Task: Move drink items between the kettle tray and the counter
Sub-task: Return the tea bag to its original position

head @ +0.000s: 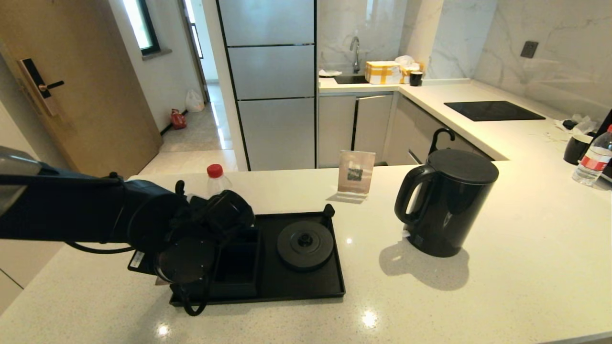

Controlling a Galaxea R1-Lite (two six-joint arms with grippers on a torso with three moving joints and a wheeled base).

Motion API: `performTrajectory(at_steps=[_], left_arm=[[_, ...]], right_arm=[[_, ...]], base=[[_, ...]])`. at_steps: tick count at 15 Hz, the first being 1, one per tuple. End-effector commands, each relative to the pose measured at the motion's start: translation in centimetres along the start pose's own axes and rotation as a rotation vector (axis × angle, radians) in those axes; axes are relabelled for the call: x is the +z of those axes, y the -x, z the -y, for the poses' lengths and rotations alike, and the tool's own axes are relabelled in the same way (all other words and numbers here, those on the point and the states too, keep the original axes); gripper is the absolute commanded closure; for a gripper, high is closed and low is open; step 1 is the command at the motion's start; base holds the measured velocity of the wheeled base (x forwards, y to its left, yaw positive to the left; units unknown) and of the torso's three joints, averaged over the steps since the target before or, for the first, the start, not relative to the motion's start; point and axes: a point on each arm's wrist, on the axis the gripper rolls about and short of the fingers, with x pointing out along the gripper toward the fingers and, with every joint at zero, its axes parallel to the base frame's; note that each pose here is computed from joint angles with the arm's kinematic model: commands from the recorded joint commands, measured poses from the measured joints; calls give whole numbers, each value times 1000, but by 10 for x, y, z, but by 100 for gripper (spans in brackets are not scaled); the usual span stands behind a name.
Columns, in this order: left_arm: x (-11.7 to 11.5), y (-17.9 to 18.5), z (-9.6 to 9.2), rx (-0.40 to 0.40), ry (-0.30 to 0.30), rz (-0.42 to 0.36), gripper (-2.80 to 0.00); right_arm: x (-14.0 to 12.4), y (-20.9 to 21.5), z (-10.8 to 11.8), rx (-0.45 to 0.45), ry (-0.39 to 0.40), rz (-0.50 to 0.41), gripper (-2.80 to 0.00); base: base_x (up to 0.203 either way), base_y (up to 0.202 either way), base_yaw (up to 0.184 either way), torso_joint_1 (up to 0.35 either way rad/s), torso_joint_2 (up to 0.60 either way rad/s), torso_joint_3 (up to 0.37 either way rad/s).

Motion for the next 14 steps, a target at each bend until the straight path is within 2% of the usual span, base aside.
performTrajectory(at_steps=[1, 3, 4, 5, 14], left_arm=[[0, -5, 2, 17, -10, -20, 0], [1, -4, 2, 17, -7, -19, 0], [5, -3, 2, 12, 21, -8, 0], [5, -2, 2, 10, 24, -6, 0], [7, -7, 12, 25, 10, -4, 0]], right_arm=[[0, 0, 0, 0, 0, -1, 0], [0, 0, 0, 0, 0, -1, 0], [0, 0, 0, 0, 0, -1, 0], [0, 0, 0, 0, 0, -1, 0], [0, 0, 0, 0, 0, -1, 0]], base=[[0, 0, 0, 0, 0, 0], [0, 0, 0, 0, 0, 0], [0, 0, 0, 0, 0, 0], [0, 0, 0, 0, 0, 0], [0, 0, 0, 0, 0, 0]])
